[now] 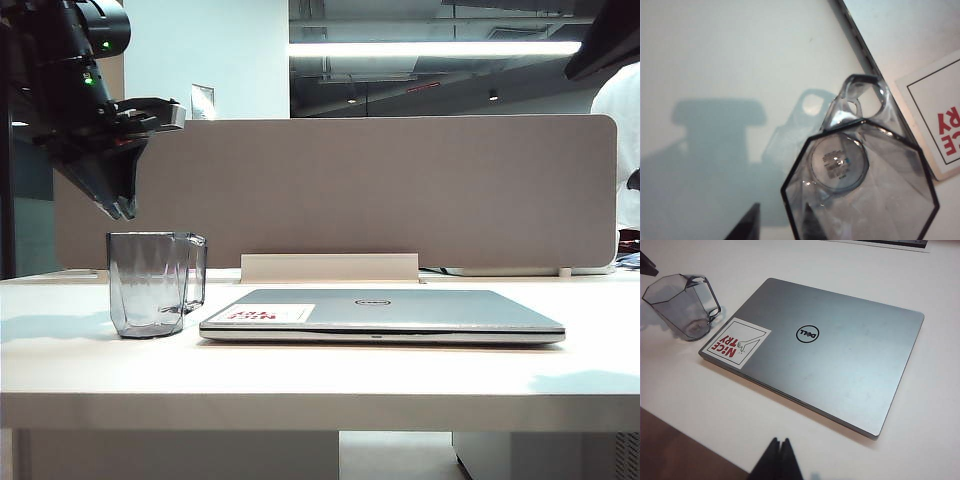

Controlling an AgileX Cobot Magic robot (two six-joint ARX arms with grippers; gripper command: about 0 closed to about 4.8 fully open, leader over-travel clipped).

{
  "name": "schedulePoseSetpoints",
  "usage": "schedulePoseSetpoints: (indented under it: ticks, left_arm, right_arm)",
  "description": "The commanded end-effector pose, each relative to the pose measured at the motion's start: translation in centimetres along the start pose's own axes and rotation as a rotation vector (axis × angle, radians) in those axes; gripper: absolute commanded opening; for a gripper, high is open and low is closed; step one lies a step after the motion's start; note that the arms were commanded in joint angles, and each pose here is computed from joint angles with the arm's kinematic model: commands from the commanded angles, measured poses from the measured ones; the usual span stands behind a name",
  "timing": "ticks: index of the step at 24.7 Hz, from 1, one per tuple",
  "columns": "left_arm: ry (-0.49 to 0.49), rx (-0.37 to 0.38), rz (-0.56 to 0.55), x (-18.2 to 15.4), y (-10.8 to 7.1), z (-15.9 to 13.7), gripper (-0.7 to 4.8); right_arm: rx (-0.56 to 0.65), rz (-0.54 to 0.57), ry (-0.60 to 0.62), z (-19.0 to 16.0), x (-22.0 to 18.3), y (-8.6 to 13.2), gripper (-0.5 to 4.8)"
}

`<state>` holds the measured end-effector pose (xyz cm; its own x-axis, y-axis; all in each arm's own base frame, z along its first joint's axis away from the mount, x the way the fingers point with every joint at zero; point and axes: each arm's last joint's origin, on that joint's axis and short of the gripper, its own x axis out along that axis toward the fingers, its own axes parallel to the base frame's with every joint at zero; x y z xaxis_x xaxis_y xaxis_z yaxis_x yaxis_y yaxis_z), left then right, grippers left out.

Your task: Pick up the water cup and place it on the left side of the laptop.

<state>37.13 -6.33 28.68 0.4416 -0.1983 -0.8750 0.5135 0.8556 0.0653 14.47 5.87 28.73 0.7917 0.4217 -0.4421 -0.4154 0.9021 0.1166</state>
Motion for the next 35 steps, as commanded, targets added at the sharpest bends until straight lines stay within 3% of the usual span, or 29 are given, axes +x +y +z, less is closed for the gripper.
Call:
schedulePoseSetpoints:
  ticks: [1,13,16,24,32,35]
  left_arm:
    - [-0.005,0.002,0.004,-0.1,0.0,0.2,1.03]
    - [0.094,-0.014,-0.040,3.3,0.0,-0.3,0.74]
    - [0.098,-0.042,-0.041,3.6,0.0,-0.3,0.25]
    - [0.103,-0.206,0.001,3.6,0.1,-0.3,-0.06]
    - [0.143,-0.538,0.164,3.2,0.4,-0.7,-0.06]
    - [0.131,-0.615,0.171,2.8,0.4,-0.7,-0.06]
  right_arm:
    - [-0.002,-0.002,-0.015,0.2,-0.1,0.0,-0.06]
    - [-0.002,-0.002,-0.015,0.2,-0.1,0.0,-0.06]
    - [-0.002,-0.002,-0.015,0.2,-0.1,0.0,-0.06]
    - [-0.003,-0.003,-0.015,0.2,-0.1,0.0,-0.06]
    - [-0.012,-0.003,-0.015,0.2,-0.1,0.0,-0.06]
    - [-0.027,-0.003,-0.015,0.2,-0.1,0.0,-0.06]
